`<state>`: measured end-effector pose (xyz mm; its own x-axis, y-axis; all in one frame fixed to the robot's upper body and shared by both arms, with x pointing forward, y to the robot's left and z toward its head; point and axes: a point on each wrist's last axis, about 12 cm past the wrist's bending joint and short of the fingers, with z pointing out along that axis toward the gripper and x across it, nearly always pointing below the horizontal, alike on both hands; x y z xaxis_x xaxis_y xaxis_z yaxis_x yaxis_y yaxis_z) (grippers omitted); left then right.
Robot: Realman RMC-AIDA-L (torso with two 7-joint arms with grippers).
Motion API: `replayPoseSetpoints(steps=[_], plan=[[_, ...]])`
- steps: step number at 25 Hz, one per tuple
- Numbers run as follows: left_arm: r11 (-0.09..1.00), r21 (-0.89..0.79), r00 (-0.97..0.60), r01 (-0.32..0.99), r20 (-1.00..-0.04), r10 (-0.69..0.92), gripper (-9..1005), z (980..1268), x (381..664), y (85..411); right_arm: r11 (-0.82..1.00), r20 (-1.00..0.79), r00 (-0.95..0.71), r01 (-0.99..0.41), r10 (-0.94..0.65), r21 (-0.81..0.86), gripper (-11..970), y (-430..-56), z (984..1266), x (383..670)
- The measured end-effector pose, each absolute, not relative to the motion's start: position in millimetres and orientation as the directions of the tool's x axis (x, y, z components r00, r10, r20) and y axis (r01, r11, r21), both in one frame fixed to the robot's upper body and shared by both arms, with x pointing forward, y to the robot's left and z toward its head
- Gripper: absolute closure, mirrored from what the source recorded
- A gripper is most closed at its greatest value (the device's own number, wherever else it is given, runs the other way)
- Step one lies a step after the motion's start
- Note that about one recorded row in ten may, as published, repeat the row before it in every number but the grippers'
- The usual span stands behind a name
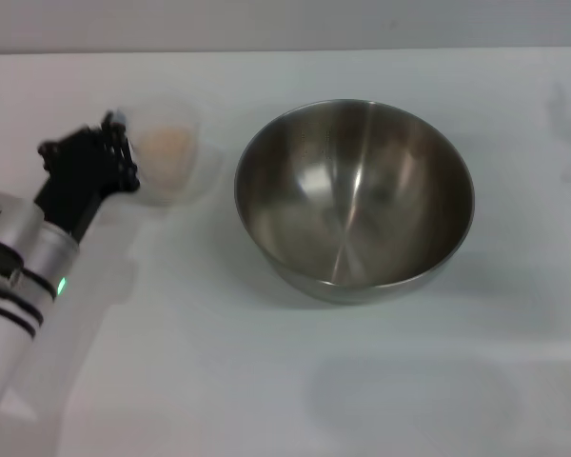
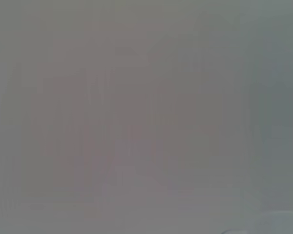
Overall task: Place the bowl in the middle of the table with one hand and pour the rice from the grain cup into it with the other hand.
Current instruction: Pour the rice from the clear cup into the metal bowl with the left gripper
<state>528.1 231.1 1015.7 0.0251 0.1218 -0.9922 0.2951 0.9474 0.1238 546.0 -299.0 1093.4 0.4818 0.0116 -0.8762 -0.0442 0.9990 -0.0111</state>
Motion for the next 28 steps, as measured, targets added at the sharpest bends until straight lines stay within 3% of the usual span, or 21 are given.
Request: replayPoseSetpoints(steps=[5,7,10,13,16,17,28], plan=[[0.916,0.302,0.237,0.264,-0.941,0.242,972,1043.7,544.9,219.3,0.999,-0.872,0.49,-0.051,0.013,-0.014,477,-297.0,1095.8,549.0],[0.851,0.458,0.371,0.256,-0.86,0.351,972,1056.2,547.8,206.1,0.998,-0.869,0.494,-0.054,0.012,-0.017,477,-296.4,1097.2,550.7],[0.81,0.531,0.427,0.249,-0.811,0.4,972,1060.2,547.9,199.2,0.998,-0.867,0.498,-0.058,0.009,-0.023,477,-295.0,1098.9,553.0],[0.636,0.752,0.593,0.174,-0.596,0.542,972,1068.5,543.4,174.8,0.998,-0.868,0.496,-0.059,0.004,-0.029,477,-293.9,1099.6,555.6],[0.57,0.813,0.635,0.123,-0.505,0.584,972,1070.9,541.5,166.5,0.998,-0.869,0.494,-0.061,0.002,-0.032,477,-293.1,1099.9,557.3],[0.477,0.878,0.68,0.038,-0.372,0.632,972,1074.0,539.0,156.1,0.998,-0.87,0.494,-0.062,0.001,-0.034,477,-292.8,1099.9,557.7],[0.131,0.941,0.721,-0.311,0.144,0.678,971,1077.8,524.9,131.3,0.996,-0.872,0.49,-0.073,-0.004,-0.045,477,-289.4,1101.5,563.9]])
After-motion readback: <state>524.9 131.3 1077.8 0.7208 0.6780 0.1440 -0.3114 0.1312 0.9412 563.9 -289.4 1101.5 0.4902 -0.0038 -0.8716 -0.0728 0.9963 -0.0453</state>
